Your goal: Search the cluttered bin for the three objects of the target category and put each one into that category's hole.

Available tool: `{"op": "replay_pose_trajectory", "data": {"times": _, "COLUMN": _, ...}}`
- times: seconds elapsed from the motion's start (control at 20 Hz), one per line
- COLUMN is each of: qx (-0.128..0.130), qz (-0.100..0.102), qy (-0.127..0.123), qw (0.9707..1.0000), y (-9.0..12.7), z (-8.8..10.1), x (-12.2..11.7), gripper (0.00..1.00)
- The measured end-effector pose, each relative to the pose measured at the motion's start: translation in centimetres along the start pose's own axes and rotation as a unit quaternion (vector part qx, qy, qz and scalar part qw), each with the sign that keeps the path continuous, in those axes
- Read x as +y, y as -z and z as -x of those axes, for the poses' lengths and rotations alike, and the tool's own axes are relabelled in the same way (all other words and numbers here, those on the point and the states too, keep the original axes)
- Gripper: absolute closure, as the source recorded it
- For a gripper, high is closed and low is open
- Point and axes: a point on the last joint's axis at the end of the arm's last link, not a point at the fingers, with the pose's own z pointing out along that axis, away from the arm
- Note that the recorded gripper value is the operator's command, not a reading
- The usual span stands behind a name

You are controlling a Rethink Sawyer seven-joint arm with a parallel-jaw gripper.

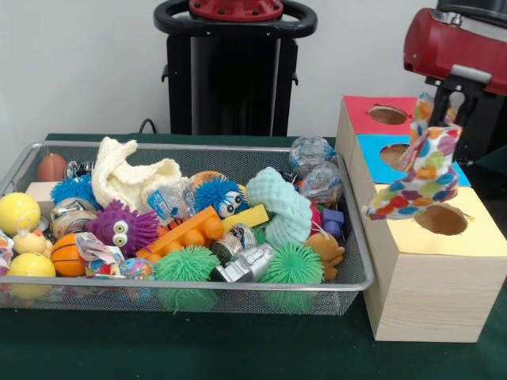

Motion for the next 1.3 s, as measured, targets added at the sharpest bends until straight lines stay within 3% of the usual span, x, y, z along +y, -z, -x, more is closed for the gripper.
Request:
{"op": "replay_pose_trajectory", "data": {"times": 0.45, "qx": 0.003, "qz": -0.023, "qy": 0.014, "qw": 0.9996, "y": -0.7, "z": -0.5, "x": -1.6, "gripper": 1.0}}
{"op": "replay_pose_trajectory", "data": {"times": 0.9, "qx": 0.014, "qz": -0.029, "qy": 0.018, "qw": 0.9993, "y": -1.5, "z": -2.2, "x": -2.1, "gripper": 1.0}}
{"op": "replay_pose_trajectory", "data": {"times": 1.3, "qx": 0.001, "qz": -0.04, "qy": 0.031, "qw": 0.9987, "y": -2.1, "z": -3.4, "x": -2.8, "gripper": 1.0}}
